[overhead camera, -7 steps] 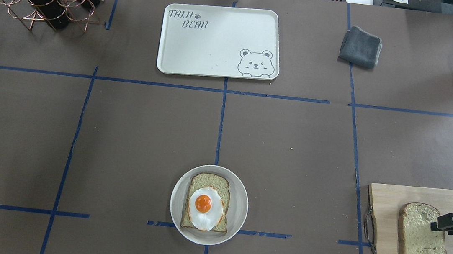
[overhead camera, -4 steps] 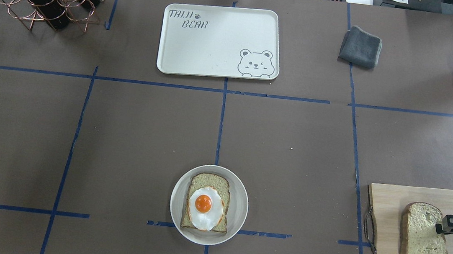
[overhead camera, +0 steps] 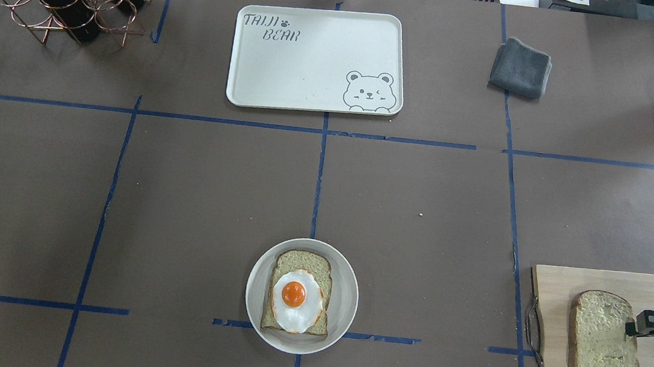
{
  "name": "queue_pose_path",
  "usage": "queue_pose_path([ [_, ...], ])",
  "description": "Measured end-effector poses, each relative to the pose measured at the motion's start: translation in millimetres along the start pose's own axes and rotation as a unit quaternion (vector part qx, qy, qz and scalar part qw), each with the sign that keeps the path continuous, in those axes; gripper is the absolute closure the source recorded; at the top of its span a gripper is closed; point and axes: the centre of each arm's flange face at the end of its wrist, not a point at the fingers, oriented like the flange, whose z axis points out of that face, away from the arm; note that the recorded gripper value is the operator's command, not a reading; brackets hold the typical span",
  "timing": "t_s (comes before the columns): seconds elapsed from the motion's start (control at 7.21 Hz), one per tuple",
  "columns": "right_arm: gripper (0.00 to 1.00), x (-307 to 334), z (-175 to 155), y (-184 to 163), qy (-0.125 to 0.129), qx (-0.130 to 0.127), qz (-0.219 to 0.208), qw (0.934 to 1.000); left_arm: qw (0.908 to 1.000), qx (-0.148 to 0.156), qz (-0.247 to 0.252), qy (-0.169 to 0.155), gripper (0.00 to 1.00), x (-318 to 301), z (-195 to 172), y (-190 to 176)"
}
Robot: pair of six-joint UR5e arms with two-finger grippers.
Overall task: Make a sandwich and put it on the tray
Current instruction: 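Grip the bread slice edge with the right gripper and lift it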
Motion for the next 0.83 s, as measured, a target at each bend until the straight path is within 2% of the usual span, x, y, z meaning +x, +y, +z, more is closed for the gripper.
queue_pose_path([
  [0.42, 1.0, -5, -9, 6, -0.034, 0.009, -0.013, 0.9993, 1.0, 0.0, 0.0, 0.001, 0.0, 0, 0, 0],
  [0.83, 1.0, -43, -21, 2, -0.123, 0.021, 0.01, 0.9922, 1.0, 0.0, 0.0, 0.001, 0.0, 0, 0, 0],
])
